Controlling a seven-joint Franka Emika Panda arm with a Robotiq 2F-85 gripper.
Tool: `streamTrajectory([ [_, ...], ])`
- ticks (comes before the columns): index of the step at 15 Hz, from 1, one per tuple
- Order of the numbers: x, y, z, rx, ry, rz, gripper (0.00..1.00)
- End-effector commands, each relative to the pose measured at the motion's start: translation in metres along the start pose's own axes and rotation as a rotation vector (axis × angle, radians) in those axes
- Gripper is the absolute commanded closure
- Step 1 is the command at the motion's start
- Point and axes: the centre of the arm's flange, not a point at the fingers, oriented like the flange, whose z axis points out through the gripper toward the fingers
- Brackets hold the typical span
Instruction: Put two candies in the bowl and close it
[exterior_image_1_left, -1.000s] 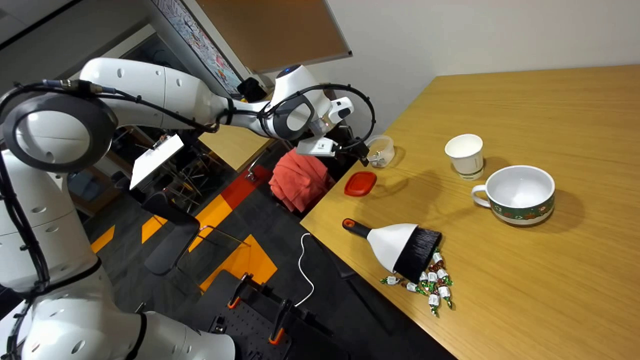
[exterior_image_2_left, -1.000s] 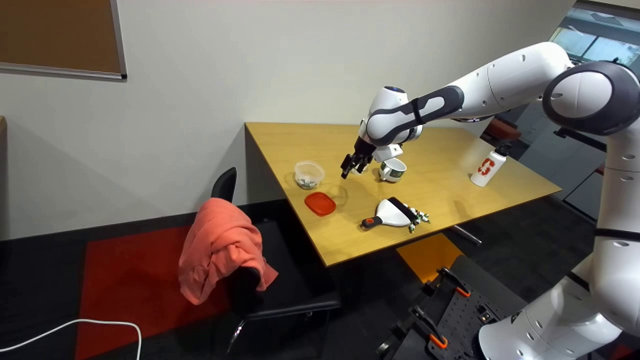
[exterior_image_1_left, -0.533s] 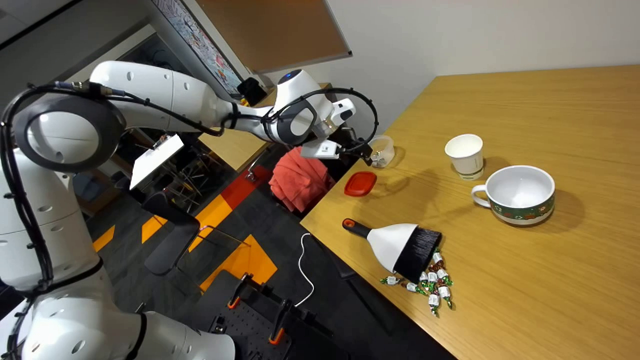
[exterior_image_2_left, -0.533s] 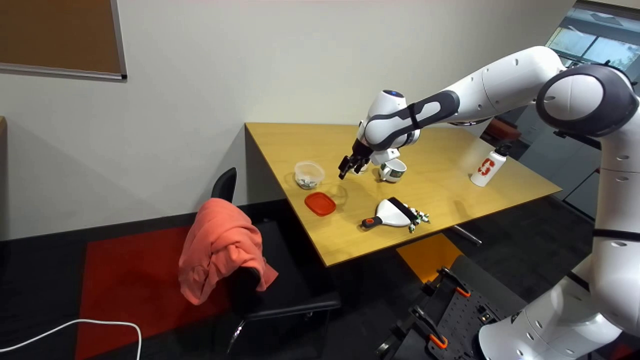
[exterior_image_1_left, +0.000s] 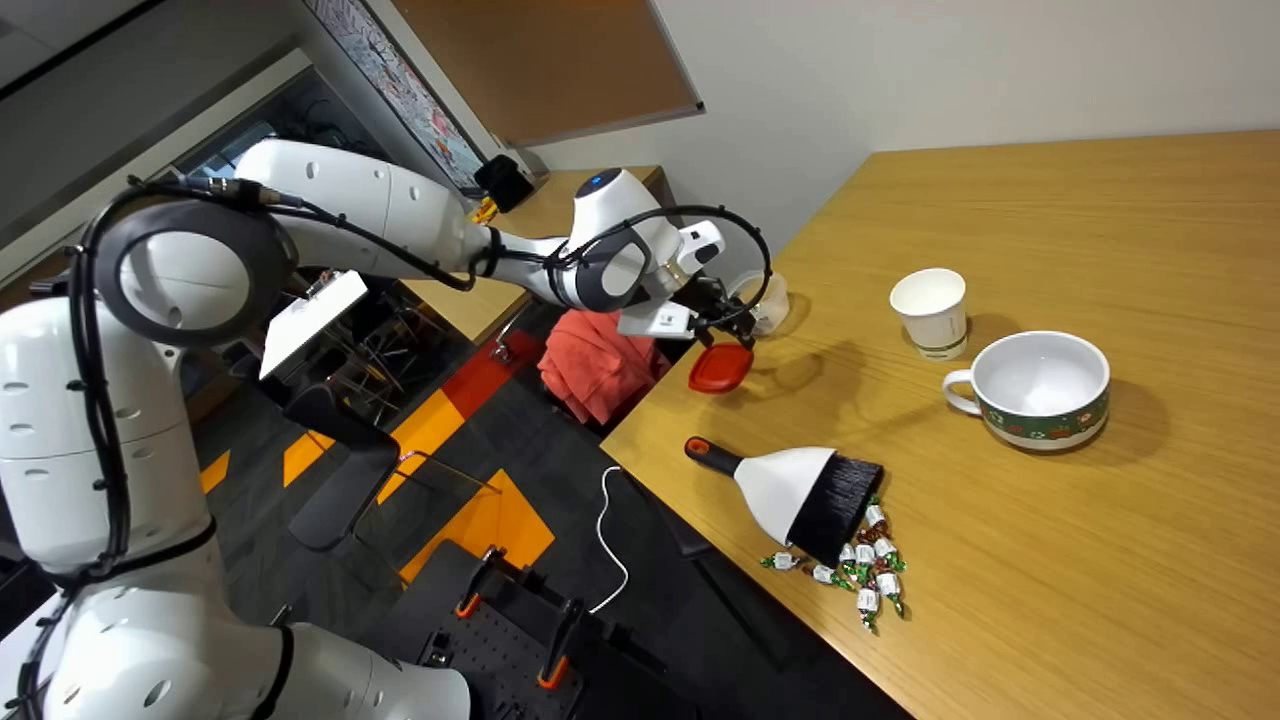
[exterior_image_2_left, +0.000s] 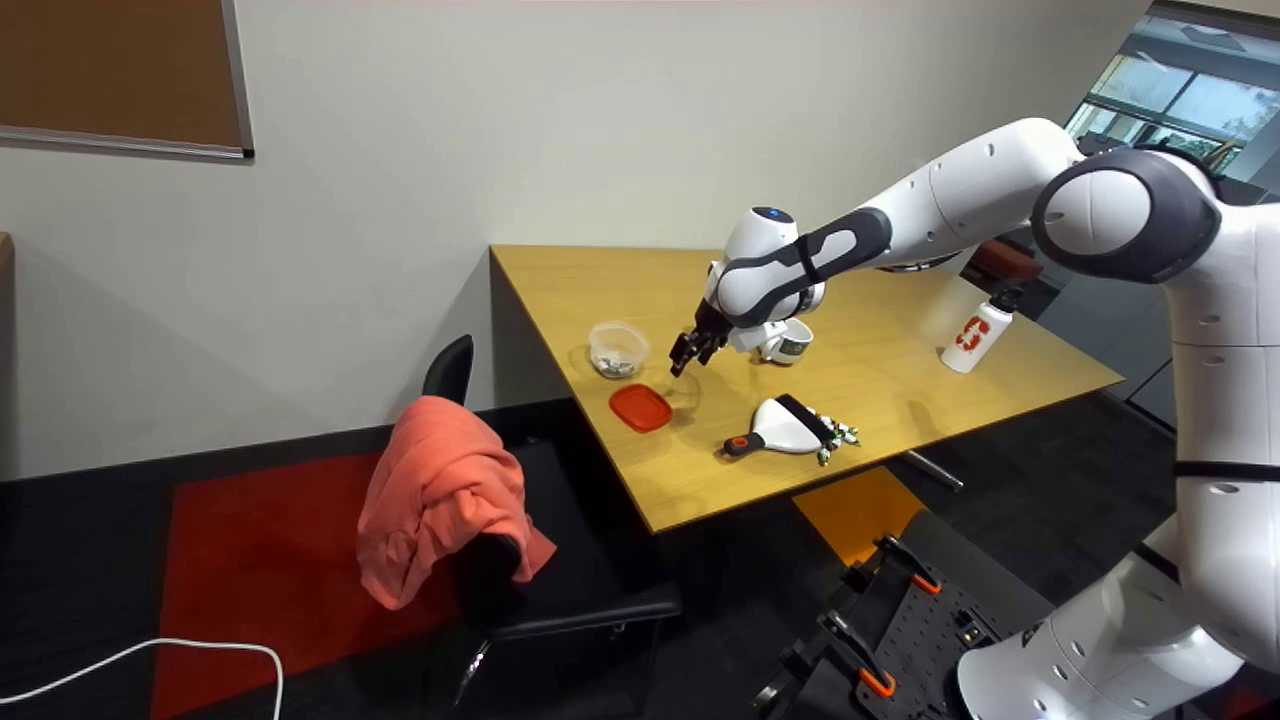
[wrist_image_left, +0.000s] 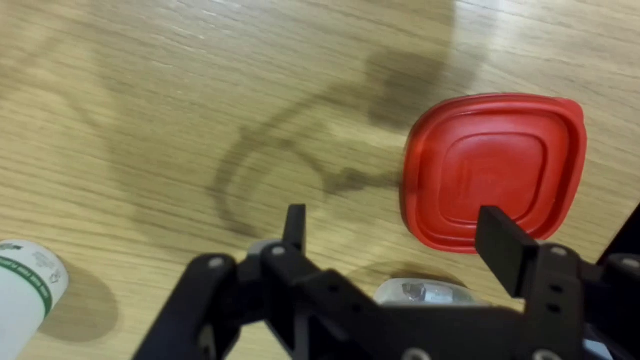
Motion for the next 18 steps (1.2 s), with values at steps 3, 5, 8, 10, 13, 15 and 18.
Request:
streamTrajectory([
  [3, 0.011, 0.004, 0.023, -0.013, -0.011, 0.001, 0.23],
  [5, 0.013, 0.005, 0.031, -0.016, -0.018, 0.000, 0.28],
  [8, 0.017, 0.003, 0.043, -0.021, -0.028, -0.007, 0.33],
  [10, 0.020, 0.001, 0.051, -0.021, -0.033, -0.014, 0.37],
  [13, 0.023, -0.004, 0.058, -0.010, -0.038, -0.025, 0.37],
  [15, 0.025, -0.008, 0.061, -0.006, -0.038, -0.030, 0.38],
  [18, 0.028, -0.012, 0.066, -0.005, -0.041, -0.037, 0.40],
])
